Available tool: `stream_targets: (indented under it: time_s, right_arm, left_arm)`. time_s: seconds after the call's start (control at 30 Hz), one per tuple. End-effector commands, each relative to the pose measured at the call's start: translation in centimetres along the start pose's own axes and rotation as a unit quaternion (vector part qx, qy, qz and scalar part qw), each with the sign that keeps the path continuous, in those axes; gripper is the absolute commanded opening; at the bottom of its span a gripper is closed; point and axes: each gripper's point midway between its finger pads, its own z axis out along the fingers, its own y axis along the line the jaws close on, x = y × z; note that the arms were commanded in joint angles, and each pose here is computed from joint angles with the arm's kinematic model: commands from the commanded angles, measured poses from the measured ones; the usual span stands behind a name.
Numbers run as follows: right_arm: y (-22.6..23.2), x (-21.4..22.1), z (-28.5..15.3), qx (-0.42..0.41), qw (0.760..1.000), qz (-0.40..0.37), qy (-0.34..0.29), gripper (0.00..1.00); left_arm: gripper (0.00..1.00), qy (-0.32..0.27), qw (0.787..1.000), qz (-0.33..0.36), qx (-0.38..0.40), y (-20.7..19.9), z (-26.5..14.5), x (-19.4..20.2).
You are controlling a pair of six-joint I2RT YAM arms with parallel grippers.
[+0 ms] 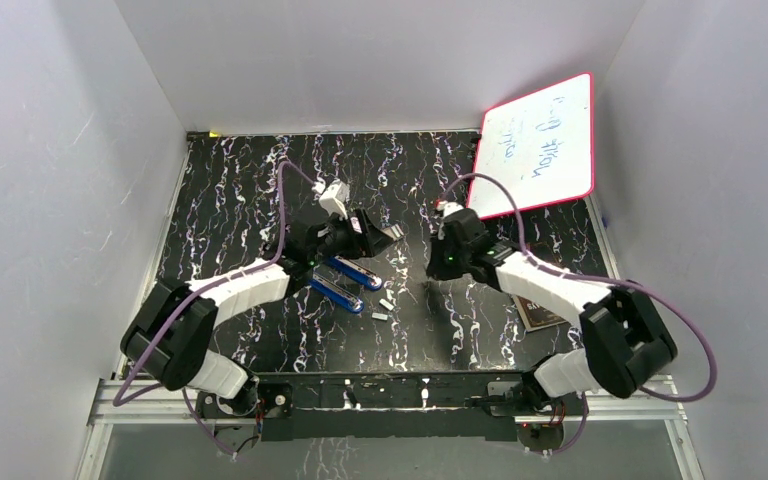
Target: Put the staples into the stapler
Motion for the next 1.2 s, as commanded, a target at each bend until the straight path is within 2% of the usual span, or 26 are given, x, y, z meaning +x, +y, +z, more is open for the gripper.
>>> stream_targets:
  time_s: [0.0, 0.1, 0.17, 0.43, 0.83, 1.17]
  right_arm:
    - [0.5, -3.3, -2.0, -0.067, 0.993, 0.054, -0.079, 0.08]
    - [0.2, -3.9, -3.1, -0.089, 0.988, 0.065, -0.108, 0.08]
    - [0.3, -4.0, -3.4, -0.101, 0.986, 0.067, -0.117, 0.08]
    - [1.6, -5.1, -4.8, -0.147, 0.976, 0.056, -0.15, 0.08]
    - [2.6, -6.3, -5.7, -0.172, 0.97, 0.058, -0.164, 0.08]
    - [2.7, -6.9, -6.0, -0.173, 0.968, 0.065, -0.172, 0.07]
  left_arm:
    - [0.68, -0.048, 0.987, -0.155, -0.003, -0.3, 0.4, -1.2]
    - [0.69, -0.055, 0.979, -0.196, 0.007, -0.8, 0.8, -1.5]
    - [0.69, -0.053, 0.978, -0.201, 0.014, -1.2, 1.4, -1.6]
    - [0.65, -0.024, 0.98, -0.196, 0.037, -3.0, 3.5, 0.3]
    - [0.61, -0.027, 0.977, -0.198, 0.081, -5.2, 4.9, 0.5]
    - [0.5, -0.007, 0.978, -0.184, 0.103, -6.5, 5.2, 1.7]
